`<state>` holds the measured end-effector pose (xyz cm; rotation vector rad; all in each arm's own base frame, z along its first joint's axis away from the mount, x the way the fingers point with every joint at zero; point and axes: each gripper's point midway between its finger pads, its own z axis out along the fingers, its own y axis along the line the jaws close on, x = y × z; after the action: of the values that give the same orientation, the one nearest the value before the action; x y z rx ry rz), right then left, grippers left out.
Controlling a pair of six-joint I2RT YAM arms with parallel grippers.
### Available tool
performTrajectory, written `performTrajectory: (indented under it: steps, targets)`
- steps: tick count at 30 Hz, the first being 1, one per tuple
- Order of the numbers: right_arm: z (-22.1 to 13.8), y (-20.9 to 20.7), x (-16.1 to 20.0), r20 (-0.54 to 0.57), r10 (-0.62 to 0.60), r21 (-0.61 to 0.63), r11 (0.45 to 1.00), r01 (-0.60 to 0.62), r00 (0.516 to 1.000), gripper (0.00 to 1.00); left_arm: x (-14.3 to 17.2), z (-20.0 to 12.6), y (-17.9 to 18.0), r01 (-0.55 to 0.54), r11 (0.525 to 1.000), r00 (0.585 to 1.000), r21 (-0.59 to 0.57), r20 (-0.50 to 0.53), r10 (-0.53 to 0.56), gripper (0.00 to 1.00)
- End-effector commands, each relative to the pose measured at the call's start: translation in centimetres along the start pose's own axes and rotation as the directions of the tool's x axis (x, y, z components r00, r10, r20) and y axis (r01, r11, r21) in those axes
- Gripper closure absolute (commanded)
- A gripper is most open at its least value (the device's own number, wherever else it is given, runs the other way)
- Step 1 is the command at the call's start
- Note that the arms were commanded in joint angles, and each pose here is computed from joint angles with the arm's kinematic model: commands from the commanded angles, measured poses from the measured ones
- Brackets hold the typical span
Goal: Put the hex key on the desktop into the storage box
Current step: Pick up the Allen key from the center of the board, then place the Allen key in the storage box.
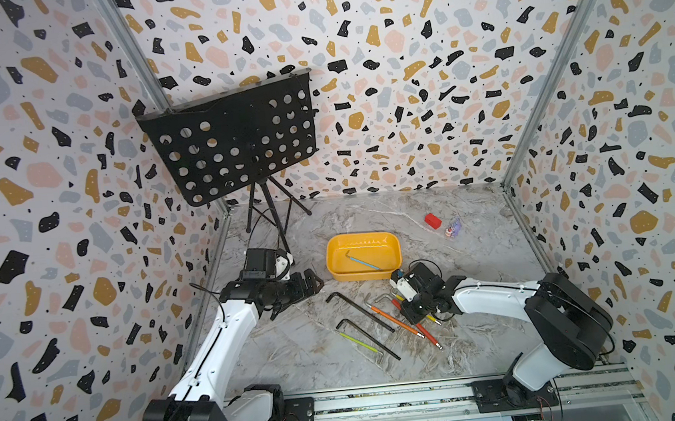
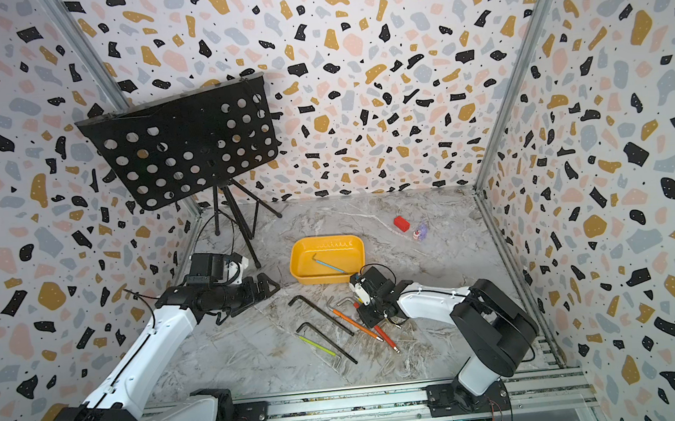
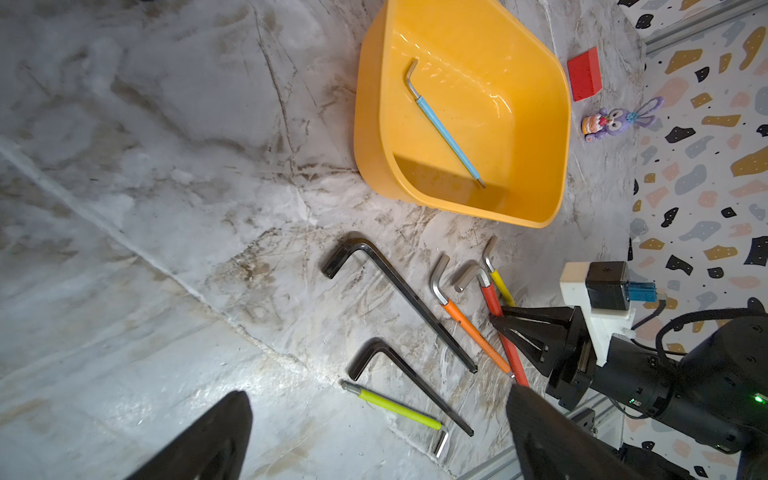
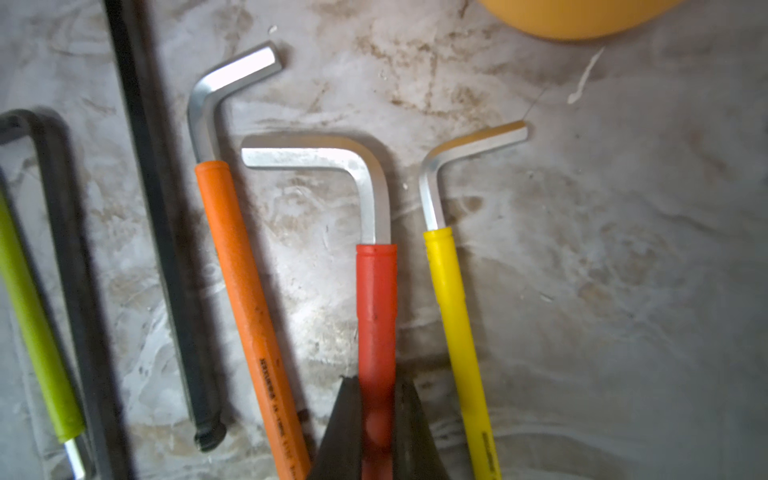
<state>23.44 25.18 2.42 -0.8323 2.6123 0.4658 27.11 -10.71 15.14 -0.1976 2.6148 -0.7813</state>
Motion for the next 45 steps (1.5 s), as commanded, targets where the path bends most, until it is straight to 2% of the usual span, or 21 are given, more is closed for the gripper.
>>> performTrajectory:
  steps: [1,12,18,25,34,45]
  targets:
    - [-0.9,0.1,0.5,0.002,0.016,0.0,1.0,-0.016,1.0,1.0,-1.0,-1.0,-1.4,-0.043,0.998,0.999,0.034,0.034,0.042,0.0]
    - [-6.3,1.1,-2.6,0.121,-0.023,0.0,1.0,0.023,0.992,1.0,-3.2,-3.6,-4.2,-0.064,0.994,0.992,0.09,0.118,0.053,0.0]
    - [-9.8,1.7,-4.3,0.208,-0.041,0.001,0.999,0.042,0.977,1.0,-4.4,-4.7,-5.9,-0.102,0.989,0.984,0.109,0.155,0.084,0.0]
    - [-12.5,2.0,-5.6,0.252,-0.065,0.02,0.998,0.062,0.966,1.0,-6.5,-5.7,-8.1,-0.153,0.98,0.973,0.13,0.192,0.127,0.0]
    - [-13.4,1.9,-7.7,0.271,-0.121,0.061,0.992,0.109,0.955,1.0,-9.1,-5.9,-11.1,-0.201,0.963,0.962,0.181,0.223,0.159,0.0]
    - [-13.6,2.1,-11.2,0.271,-0.213,0.091,0.977,0.195,0.939,1.0,-12.0,-3.7,-12.5,-0.23,0.943,0.958,0.241,0.225,0.176,0.0]
